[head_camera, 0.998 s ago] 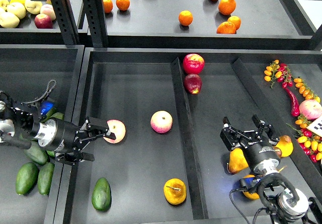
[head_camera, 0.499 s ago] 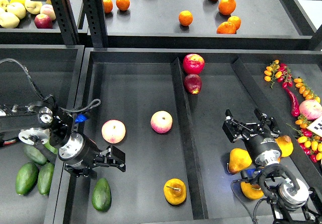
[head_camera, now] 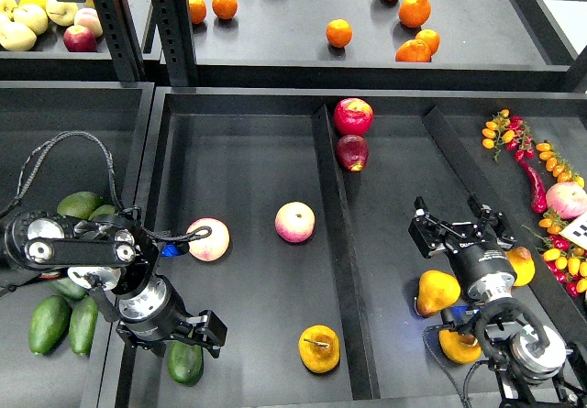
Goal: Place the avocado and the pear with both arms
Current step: 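Lower the left gripper onto the dark green avocado and close it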
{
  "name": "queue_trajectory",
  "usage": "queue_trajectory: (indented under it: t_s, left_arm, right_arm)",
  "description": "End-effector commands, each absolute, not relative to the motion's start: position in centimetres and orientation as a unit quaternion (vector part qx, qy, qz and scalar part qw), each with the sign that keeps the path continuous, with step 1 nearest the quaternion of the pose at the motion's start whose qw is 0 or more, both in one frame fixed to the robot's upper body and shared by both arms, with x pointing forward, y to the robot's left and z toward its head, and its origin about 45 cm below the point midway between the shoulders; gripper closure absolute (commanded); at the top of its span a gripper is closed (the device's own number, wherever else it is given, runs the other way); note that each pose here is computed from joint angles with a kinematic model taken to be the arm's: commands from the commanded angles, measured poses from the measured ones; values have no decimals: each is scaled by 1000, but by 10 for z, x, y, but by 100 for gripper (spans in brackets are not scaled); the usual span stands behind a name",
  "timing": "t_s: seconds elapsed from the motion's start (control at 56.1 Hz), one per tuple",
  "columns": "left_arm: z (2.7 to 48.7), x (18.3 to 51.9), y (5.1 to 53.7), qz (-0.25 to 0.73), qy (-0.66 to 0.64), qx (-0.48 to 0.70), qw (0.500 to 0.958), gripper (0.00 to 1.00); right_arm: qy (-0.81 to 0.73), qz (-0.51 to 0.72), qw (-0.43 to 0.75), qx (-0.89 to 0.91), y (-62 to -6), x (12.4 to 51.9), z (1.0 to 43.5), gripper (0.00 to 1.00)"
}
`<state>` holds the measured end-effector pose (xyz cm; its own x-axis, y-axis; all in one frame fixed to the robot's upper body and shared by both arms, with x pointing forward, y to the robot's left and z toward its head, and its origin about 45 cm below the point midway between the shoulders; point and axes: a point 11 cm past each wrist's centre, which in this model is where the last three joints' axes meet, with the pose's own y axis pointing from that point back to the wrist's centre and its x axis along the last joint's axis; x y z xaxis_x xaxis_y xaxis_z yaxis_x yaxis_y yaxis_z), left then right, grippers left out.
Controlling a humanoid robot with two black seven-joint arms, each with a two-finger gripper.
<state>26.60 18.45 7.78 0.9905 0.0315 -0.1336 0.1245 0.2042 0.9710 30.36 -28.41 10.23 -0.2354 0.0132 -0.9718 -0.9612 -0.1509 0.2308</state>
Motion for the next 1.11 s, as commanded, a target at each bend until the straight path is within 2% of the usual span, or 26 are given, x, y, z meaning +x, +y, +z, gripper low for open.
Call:
queue_trajectory:
  t_s: [0.0,0.214,0.57,1.087]
  left_arm:
    - [73,269,179,-33,52,636,769,0]
    - [65,272,168,-37,40,644,763,0]
    - [52,273,190,-40,30,678,733,0]
    - [38,271,176,-44,23,685,727,1]
  right_arm:
    - [509,599,407,-465,-284,304,102,0]
    - [507,599,408,-467,-284,305,103,0]
    - [506,597,411,-467,-285,304,104,0]
    - [502,593,417,-473,-285,304,106,0]
